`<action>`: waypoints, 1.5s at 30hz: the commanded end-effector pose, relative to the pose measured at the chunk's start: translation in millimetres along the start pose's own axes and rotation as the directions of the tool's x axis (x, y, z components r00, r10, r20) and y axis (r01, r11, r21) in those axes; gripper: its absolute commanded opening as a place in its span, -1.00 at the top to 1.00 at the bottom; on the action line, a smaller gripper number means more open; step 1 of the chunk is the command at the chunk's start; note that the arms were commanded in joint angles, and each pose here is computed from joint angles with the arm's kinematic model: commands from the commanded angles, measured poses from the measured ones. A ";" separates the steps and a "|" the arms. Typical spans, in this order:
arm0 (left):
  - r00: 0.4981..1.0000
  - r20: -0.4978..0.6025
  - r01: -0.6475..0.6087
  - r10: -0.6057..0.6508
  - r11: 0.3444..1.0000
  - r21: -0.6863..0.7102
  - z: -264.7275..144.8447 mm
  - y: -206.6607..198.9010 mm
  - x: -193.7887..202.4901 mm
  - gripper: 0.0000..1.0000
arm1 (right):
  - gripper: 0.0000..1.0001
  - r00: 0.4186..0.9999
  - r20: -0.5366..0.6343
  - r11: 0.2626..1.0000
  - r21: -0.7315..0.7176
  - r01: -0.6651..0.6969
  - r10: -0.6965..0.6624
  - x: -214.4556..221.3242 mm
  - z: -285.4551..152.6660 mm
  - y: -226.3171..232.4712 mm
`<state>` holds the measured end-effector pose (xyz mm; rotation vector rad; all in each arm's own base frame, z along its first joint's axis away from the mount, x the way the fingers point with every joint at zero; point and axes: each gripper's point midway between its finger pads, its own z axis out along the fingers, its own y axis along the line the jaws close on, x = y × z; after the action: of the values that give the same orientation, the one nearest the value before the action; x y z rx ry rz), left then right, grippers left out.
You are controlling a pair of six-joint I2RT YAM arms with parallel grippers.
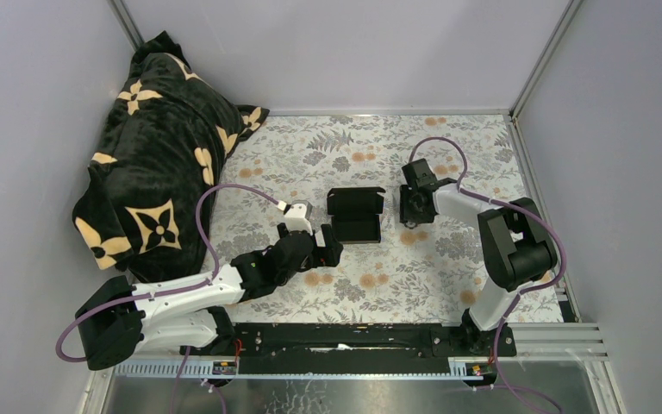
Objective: Fold the paper box
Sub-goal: Pick up the product from the center of the board.
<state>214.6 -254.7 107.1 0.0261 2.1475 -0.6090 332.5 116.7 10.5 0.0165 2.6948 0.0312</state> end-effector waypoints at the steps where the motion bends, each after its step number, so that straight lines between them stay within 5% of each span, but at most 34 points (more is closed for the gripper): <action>1: 0.999 0.041 0.020 -0.020 1.000 -0.007 1.6 2.1 -7.3 -0.97 | 0.30 1.000 0.020 0.998 -0.061 0.007 -0.006 -8.8 -16.3 19.4; 45: 0.998 0.059 0.031 -0.030 0.999 -0.014 -1.8 13.6 -4.3 -0.97 | 0.29 0.989 0.070 0.987 -0.088 0.134 -0.128 -16.4 -64.9 81.0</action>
<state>211.7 -243.5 96.6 0.0169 2.1533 -0.5877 312.6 181.4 50.6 -0.1919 2.6896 0.0925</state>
